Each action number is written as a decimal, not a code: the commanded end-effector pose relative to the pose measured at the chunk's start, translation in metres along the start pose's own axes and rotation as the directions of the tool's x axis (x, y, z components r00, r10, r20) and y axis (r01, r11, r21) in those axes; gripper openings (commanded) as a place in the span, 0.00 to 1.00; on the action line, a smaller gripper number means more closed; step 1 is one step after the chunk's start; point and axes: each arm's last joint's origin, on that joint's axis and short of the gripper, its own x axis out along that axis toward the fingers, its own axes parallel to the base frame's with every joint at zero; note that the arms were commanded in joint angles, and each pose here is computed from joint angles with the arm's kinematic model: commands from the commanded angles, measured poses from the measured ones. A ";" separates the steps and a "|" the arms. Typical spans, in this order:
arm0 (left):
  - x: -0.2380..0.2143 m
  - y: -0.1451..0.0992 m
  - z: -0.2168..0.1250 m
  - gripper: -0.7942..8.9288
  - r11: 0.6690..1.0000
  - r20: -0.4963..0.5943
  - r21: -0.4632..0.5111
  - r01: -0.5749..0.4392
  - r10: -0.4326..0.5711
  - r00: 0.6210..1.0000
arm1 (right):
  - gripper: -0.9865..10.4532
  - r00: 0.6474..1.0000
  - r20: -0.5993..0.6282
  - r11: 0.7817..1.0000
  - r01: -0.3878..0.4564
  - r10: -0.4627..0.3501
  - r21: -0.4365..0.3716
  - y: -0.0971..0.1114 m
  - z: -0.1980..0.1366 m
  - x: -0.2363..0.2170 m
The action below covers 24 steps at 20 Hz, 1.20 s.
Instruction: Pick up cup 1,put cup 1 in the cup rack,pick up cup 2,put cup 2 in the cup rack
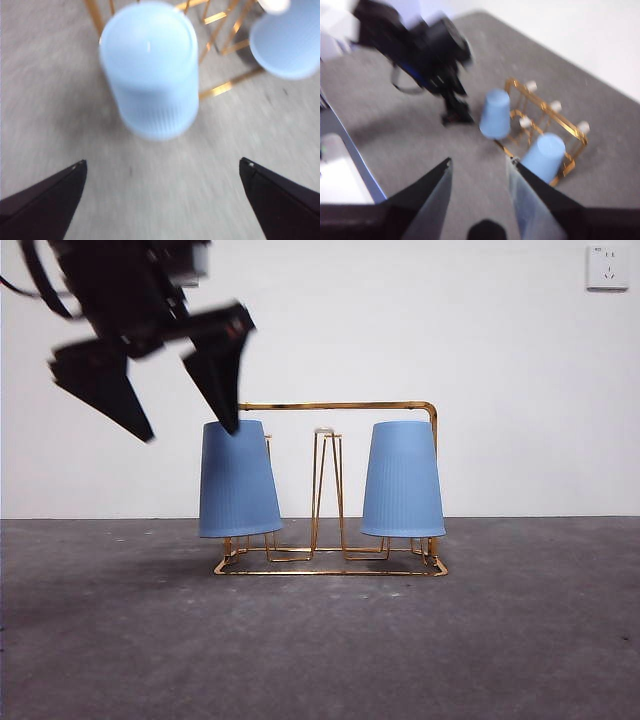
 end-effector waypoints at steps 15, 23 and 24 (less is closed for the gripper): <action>-0.188 0.001 -0.068 0.07 0.909 0.290 0.097 0.406 -0.416 0.862 | 0.08 0.967 -0.253 0.993 0.065 -0.039 0.096 -0.007 -0.005 0.040; -0.204 0.003 -0.079 0.08 0.907 0.342 0.120 0.405 -0.420 0.840 | 0.09 0.962 -0.262 0.987 0.115 -0.083 0.112 -0.008 -0.005 0.040; -0.204 0.003 -0.079 0.08 0.907 0.342 0.120 0.405 -0.420 0.840 | 0.09 0.961 -0.262 0.987 0.115 -0.083 0.112 -0.008 -0.005 0.041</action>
